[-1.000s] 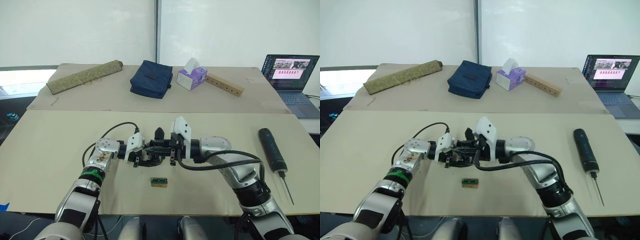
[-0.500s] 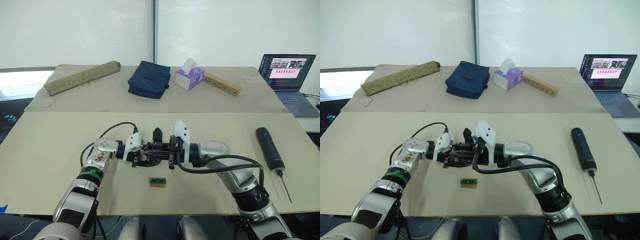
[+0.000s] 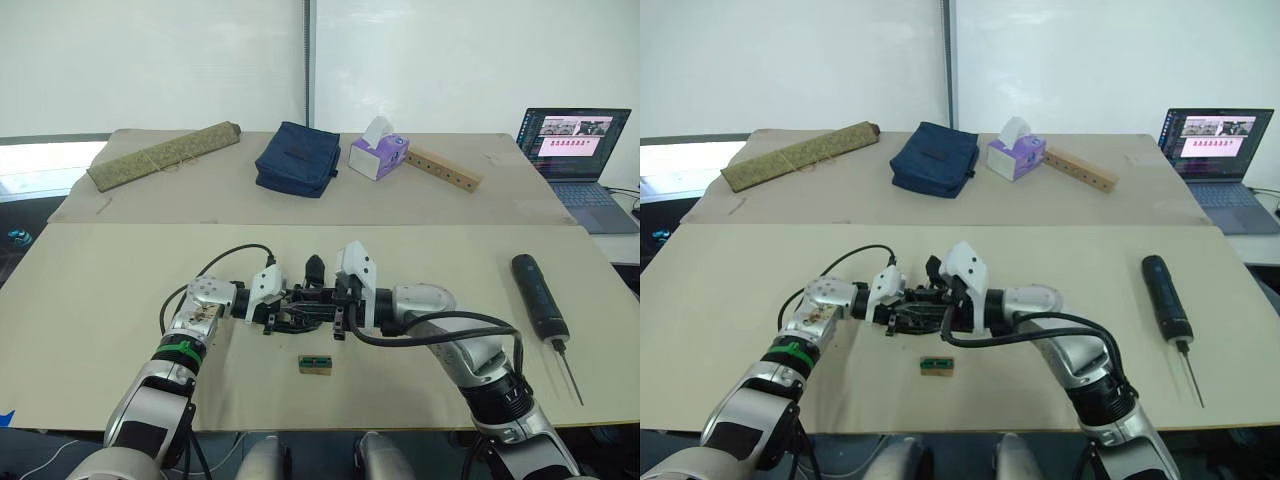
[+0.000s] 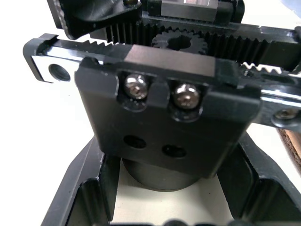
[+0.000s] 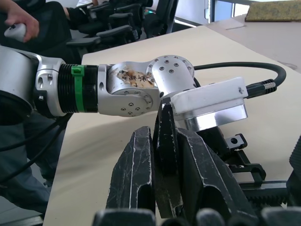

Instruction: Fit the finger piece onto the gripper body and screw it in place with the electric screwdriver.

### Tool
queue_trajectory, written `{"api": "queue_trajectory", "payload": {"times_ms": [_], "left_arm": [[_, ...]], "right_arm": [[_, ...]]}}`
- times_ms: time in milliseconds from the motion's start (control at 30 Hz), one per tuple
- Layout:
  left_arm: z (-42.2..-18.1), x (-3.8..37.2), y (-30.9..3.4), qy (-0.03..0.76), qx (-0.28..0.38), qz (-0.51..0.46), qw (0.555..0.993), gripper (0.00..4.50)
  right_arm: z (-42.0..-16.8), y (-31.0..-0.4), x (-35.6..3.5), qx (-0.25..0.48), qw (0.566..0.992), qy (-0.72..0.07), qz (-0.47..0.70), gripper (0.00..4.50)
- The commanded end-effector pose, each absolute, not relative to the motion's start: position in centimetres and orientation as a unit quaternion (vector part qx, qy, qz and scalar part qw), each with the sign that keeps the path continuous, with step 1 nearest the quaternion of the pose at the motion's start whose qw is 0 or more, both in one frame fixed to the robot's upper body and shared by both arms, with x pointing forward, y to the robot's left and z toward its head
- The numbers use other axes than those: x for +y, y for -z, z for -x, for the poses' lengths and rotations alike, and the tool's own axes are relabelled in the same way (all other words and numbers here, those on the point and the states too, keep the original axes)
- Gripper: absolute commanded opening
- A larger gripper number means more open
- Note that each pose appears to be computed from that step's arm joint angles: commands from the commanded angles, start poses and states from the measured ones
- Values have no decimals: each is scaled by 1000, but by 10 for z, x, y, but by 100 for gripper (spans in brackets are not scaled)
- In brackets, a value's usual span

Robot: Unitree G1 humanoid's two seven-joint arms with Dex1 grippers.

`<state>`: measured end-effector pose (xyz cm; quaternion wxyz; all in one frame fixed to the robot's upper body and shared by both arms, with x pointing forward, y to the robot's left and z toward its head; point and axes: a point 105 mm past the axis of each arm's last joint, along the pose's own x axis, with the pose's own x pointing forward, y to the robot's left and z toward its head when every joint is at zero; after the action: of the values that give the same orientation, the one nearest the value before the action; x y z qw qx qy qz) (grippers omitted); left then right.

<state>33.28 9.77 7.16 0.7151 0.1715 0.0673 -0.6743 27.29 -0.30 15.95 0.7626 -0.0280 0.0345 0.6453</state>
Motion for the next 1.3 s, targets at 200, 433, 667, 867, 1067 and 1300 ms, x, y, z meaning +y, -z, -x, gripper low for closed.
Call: {"api": "queue_trajectory", "payload": {"times_ms": [200, 433, 667, 867, 1067, 1300], "left_arm": [[-326, 99, -59, 679, 93, -173, 707, 232], [-326, 98, -58, 677, 95, -172, 709, 232], [-326, 98, -56, 676, 98, -173, 710, 232], [-327, 98, -56, 675, 98, -173, 711, 232], [-327, 99, -55, 674, 98, -173, 711, 232], [-327, 99, -56, 673, 97, -171, 713, 232]], "right_arm": [[-279, -184, -9, -3, 770, -638, 18, 31], [-281, -166, -10, 28, 774, -632, 33, 31], [-285, -161, -8, 36, 782, -622, 22, 31], [-288, -153, -10, 56, 786, -615, 16, 31], [-293, -142, -14, 77, 797, -598, 36, 31], [-298, -132, -20, 103, 801, -588, 43, 31]]}}
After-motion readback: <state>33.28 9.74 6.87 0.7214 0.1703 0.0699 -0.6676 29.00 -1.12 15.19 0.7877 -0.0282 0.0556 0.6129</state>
